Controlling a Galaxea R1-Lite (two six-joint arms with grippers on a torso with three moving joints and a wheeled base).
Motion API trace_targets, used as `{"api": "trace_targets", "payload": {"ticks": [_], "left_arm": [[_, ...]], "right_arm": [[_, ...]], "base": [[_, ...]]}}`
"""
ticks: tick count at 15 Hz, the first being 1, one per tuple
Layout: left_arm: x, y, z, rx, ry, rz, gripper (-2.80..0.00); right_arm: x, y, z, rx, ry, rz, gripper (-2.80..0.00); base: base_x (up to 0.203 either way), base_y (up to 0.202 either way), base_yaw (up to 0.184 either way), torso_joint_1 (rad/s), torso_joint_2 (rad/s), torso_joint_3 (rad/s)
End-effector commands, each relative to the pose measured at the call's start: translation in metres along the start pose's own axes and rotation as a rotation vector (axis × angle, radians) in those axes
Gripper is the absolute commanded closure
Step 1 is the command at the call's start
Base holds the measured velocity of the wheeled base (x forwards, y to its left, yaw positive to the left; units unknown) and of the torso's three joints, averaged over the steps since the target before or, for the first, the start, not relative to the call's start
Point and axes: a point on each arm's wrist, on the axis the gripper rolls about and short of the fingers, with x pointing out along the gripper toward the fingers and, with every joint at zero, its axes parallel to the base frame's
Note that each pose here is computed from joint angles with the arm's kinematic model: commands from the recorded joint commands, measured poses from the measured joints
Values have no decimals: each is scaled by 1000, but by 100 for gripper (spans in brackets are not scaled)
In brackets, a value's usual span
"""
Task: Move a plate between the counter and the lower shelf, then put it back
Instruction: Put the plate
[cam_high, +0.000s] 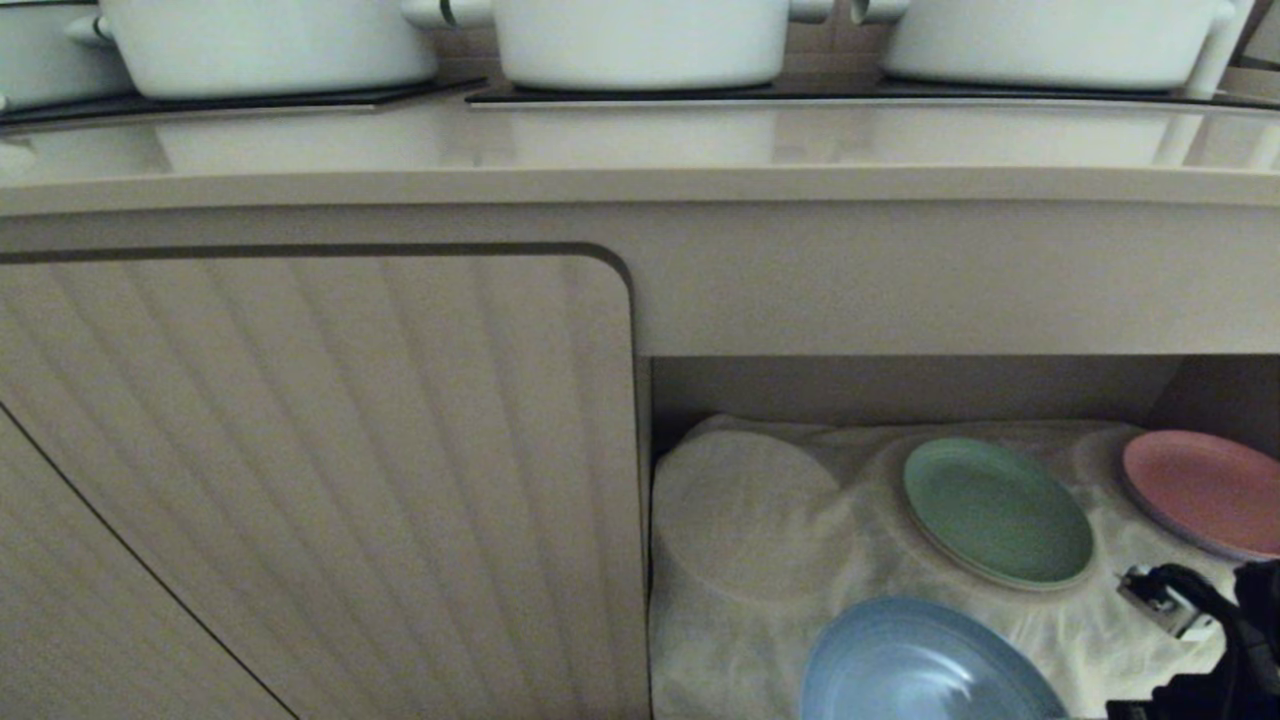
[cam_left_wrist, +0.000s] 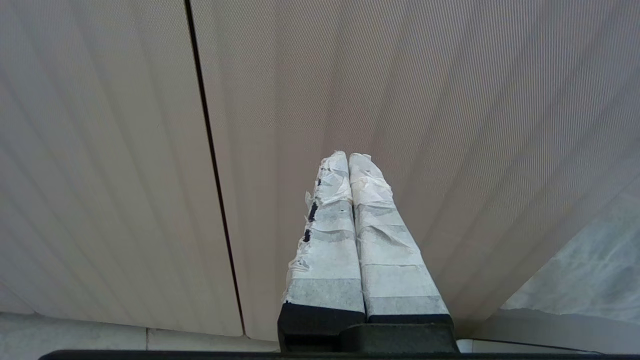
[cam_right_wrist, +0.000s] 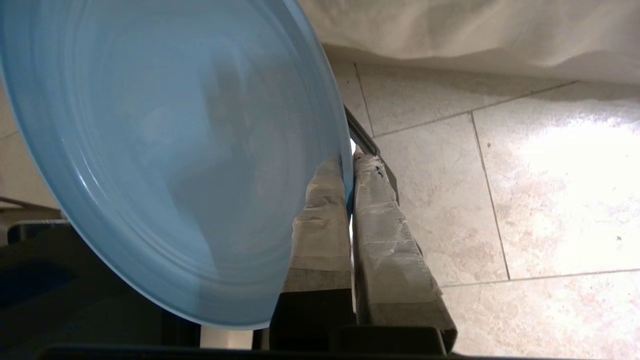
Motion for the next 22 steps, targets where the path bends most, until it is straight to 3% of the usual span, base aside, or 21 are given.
{"api": "trace_targets", "payload": {"ticks": [1,22], "left_arm": [[0,0,0,-1,-2,0,0],[0,0,0,-1,-1,0,0]], "right_arm": [[-1,-1,-4,3,0,0,0],[-7,0,-6,8,-9,3,0]], "base": [[0,0,0,0,0,0],[0,0,0,0,0,0]]}}
